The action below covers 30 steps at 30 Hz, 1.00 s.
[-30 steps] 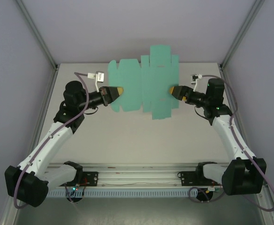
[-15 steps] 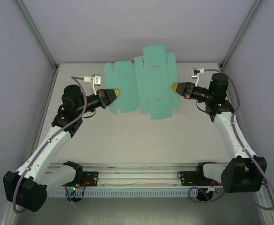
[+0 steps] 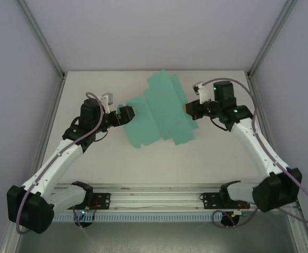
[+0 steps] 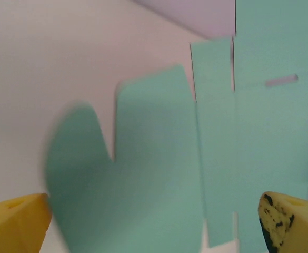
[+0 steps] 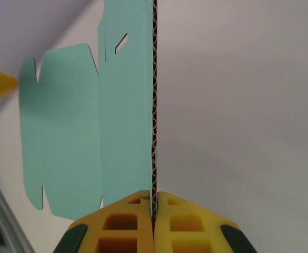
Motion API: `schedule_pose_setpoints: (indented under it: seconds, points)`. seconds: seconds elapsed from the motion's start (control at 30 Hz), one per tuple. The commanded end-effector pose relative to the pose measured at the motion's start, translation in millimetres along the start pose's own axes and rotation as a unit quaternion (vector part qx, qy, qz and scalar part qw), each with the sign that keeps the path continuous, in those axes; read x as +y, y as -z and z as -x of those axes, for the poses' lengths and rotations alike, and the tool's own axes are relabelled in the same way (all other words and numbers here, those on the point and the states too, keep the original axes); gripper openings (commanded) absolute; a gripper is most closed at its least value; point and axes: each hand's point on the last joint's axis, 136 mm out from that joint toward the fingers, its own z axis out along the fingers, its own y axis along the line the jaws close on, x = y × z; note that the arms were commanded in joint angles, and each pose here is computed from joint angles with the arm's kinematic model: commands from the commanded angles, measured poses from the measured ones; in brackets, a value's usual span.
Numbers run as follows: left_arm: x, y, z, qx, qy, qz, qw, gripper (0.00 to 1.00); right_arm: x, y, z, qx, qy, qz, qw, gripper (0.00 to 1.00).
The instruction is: Assemble paper box
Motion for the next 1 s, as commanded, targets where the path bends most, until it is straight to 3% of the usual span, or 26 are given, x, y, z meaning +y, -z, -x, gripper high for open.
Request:
schedule_pose_setpoints:
  seconds: [0.0, 0.1, 0.17, 0.27, 0.43, 0.6, 0.67, 0.87, 0.97]
  points:
    - [58, 6, -19, 0.024, 0.000, 0.145, 0.989, 1.00, -20, -25, -44, 0.103, 0.053, -0.031, 0.993, 0.00]
    - [60, 3, -26, 0.043, -0.001, 0.145, 0.989, 1.00, -25, -44, -47, 0.120, 0.107, -0.040, 0.986, 0.00]
    - [57, 0, -26, 0.045, -0.002, 0.137, 0.990, 1.00, -34, -53, -42, 0.116, 0.154, -0.082, 0.978, 0.00]
    - [46, -8, -22, 0.042, 0.001, 0.104, 0.994, 1.00, -41, -65, -32, 0.105, 0.254, -0.153, 0.949, 0.00]
    - [14, -24, -8, 0.046, 0.001, 0.032, 0.998, 1.00, -41, -81, -12, 0.075, 0.424, -0.276, 0.859, 0.00]
    - [-11, -38, 18, 0.046, -0.005, 0.000, 0.999, 1.00, -24, -103, -11, 0.033, 0.545, -0.336, 0.767, 0.00]
    - [-18, -45, 28, 0.047, -0.005, -0.007, 0.999, 1.00, -18, -110, -10, 0.013, 0.570, -0.354, 0.742, 0.00]
    - [-43, -78, 38, 0.098, 0.010, -0.049, 0.994, 1.00, -1, -122, -6, -0.030, 0.613, -0.367, 0.699, 0.00]
    - [-44, -92, 35, 0.123, 0.016, -0.052, 0.991, 1.00, 0, -125, -1, -0.041, 0.612, -0.375, 0.695, 0.00]
